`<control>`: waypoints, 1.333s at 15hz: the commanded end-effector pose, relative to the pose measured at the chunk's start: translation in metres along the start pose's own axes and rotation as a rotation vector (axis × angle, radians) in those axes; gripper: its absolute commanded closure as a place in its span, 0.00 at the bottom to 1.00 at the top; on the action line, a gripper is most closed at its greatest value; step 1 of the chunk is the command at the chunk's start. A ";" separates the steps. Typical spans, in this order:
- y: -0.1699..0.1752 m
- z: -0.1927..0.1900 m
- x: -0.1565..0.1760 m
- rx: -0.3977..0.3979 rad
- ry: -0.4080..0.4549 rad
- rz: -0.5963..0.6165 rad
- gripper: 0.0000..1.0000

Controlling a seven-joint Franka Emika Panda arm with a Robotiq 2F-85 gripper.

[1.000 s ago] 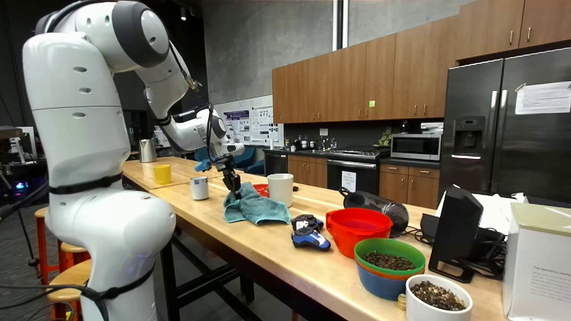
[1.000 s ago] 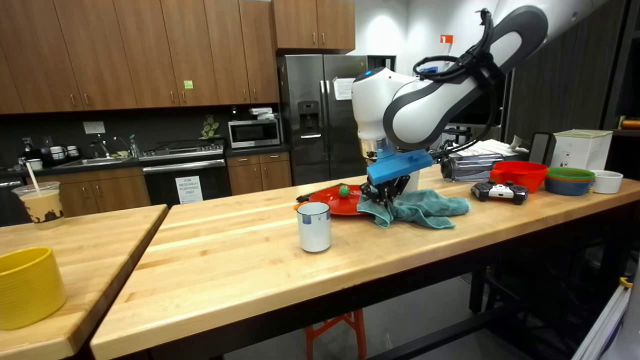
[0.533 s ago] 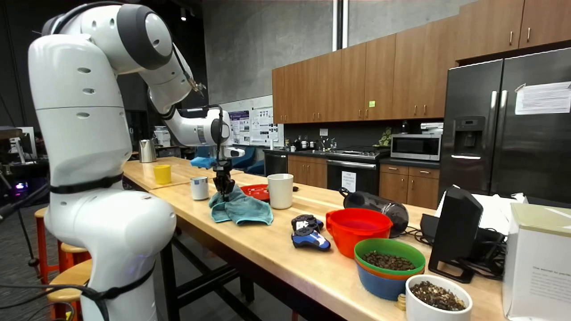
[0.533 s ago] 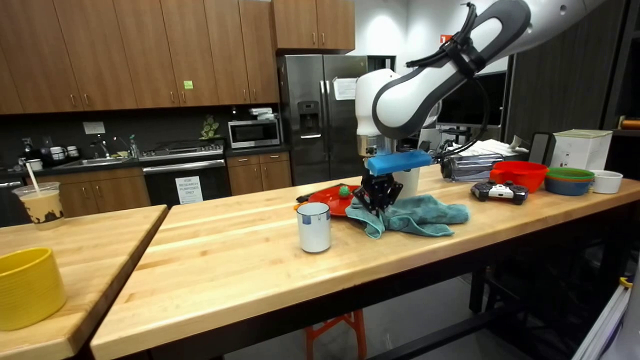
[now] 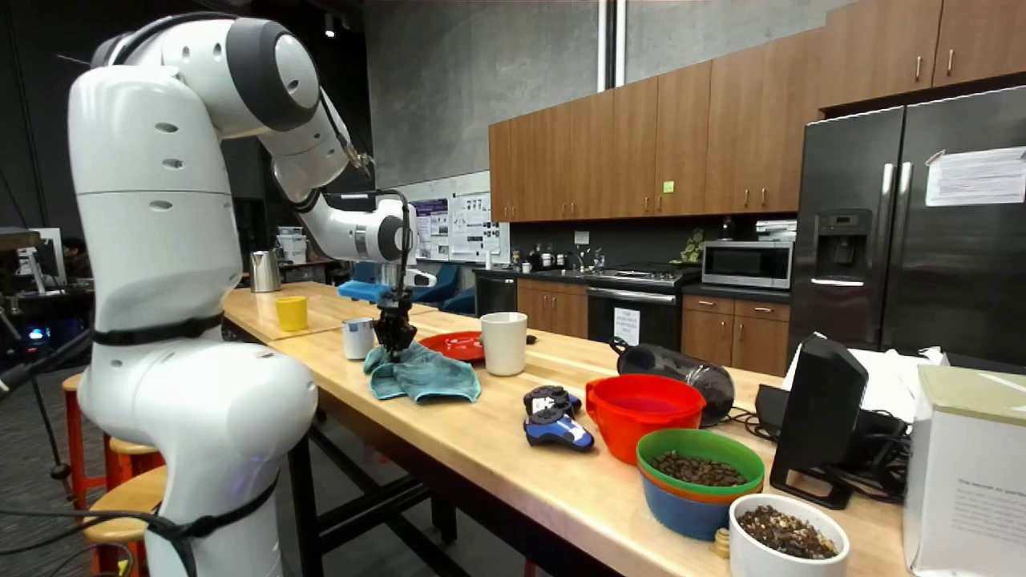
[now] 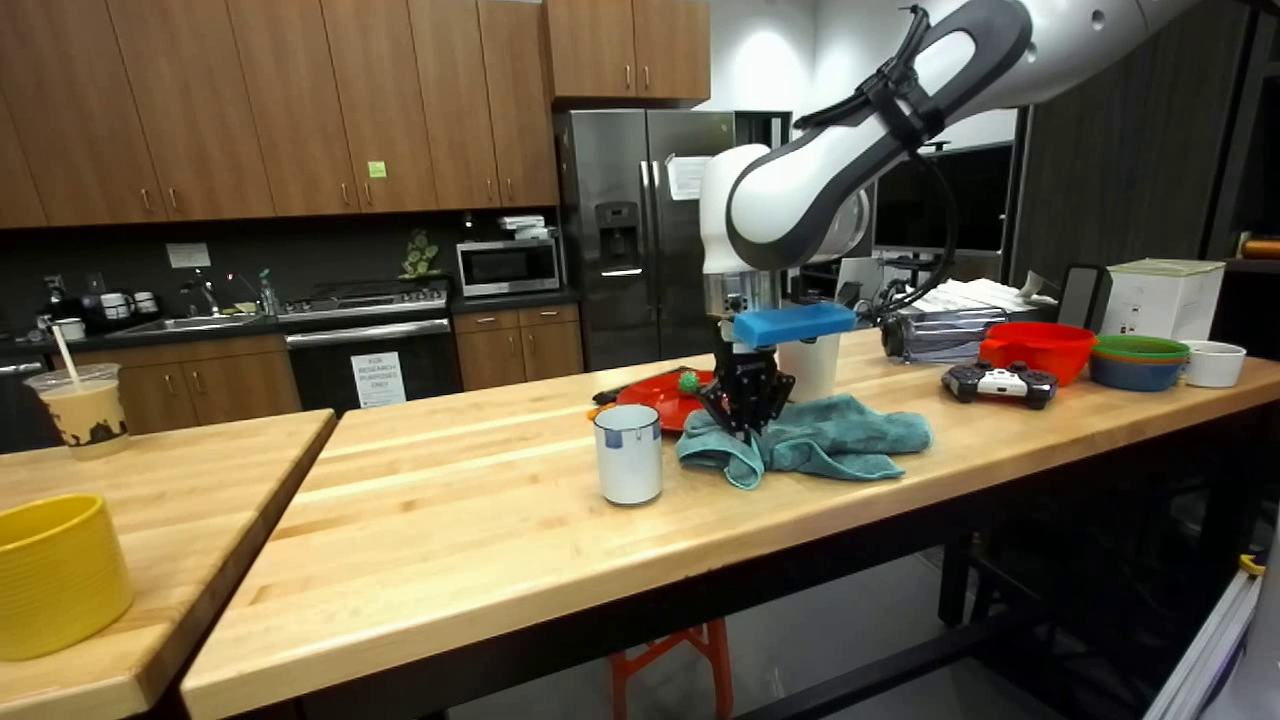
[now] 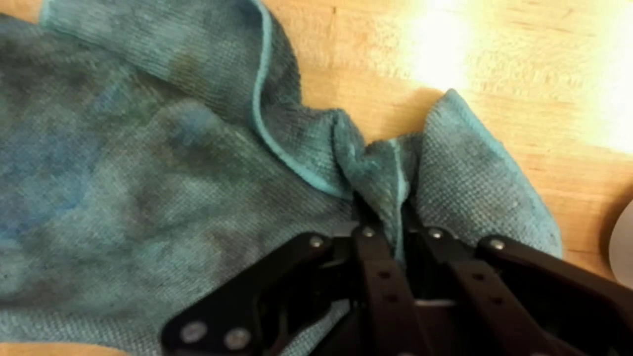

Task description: Lift then drop the towel

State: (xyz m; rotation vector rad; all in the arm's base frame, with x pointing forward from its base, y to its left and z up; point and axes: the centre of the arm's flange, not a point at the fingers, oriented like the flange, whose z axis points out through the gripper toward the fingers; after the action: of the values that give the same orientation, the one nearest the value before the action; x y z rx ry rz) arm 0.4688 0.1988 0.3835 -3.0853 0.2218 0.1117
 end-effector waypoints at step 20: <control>-0.001 -0.001 0.000 -0.021 -0.055 -0.019 0.00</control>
State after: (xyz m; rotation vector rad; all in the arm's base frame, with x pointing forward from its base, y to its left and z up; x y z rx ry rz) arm 0.4691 0.2008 0.3834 -3.1027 0.1840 0.2082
